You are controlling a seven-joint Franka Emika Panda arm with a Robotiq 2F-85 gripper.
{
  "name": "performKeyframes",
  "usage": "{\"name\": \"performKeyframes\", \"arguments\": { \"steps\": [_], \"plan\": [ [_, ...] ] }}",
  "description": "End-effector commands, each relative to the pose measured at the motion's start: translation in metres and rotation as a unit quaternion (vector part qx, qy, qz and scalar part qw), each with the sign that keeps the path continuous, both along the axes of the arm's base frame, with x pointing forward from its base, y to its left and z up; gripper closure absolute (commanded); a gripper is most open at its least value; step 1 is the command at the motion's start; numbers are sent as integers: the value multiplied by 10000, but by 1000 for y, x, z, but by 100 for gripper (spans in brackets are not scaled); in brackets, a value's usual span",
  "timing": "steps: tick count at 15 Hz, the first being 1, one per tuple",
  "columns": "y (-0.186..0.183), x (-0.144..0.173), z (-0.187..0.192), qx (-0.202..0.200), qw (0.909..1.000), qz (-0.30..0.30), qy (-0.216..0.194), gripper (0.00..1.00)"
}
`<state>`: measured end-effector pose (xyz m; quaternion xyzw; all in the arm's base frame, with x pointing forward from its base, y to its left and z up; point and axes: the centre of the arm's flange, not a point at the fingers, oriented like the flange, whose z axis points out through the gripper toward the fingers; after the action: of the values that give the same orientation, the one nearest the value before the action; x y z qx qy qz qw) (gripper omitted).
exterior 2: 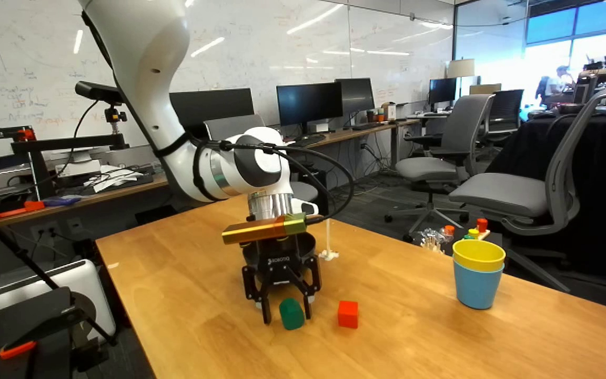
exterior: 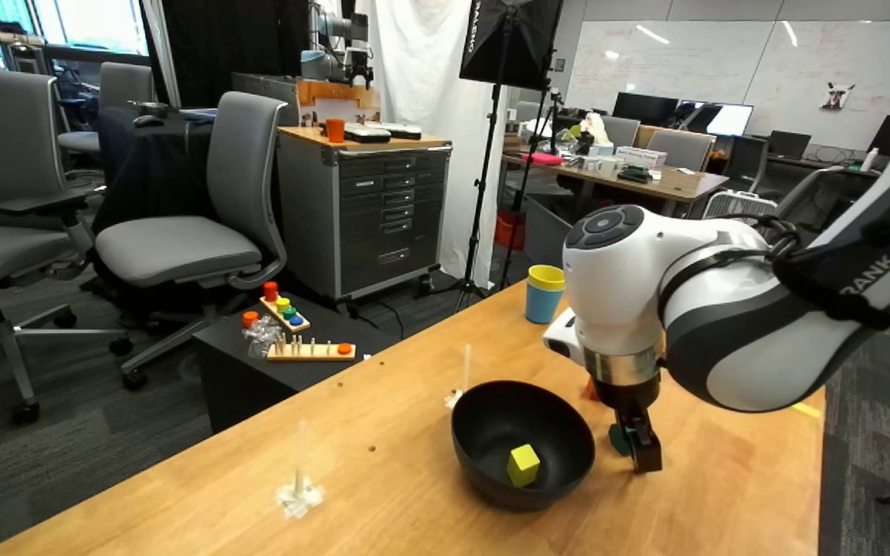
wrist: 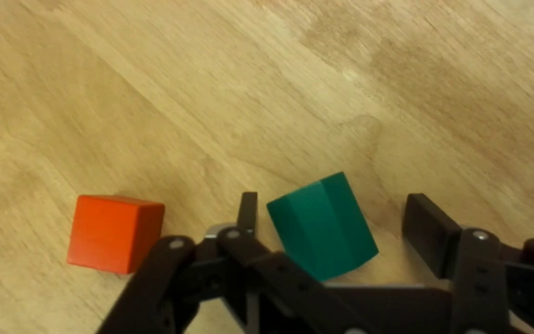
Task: Put the yellow, green and orange blocks inside the black bowl
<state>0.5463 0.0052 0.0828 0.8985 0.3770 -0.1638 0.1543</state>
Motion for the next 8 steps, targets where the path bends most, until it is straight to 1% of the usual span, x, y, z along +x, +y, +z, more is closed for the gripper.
{"name": "performKeyframes", "arguments": {
  "steps": [1,3,5,8],
  "plan": [
    [3,7,-3,-61,10000,23,-31,51],
    [5,7,-2,-60,10000,40,-24,64],
    [7,6,-1,-57,10000,53,-25,79],
    [8,8,4,-66,10000,42,-30,81]
  ]
}}
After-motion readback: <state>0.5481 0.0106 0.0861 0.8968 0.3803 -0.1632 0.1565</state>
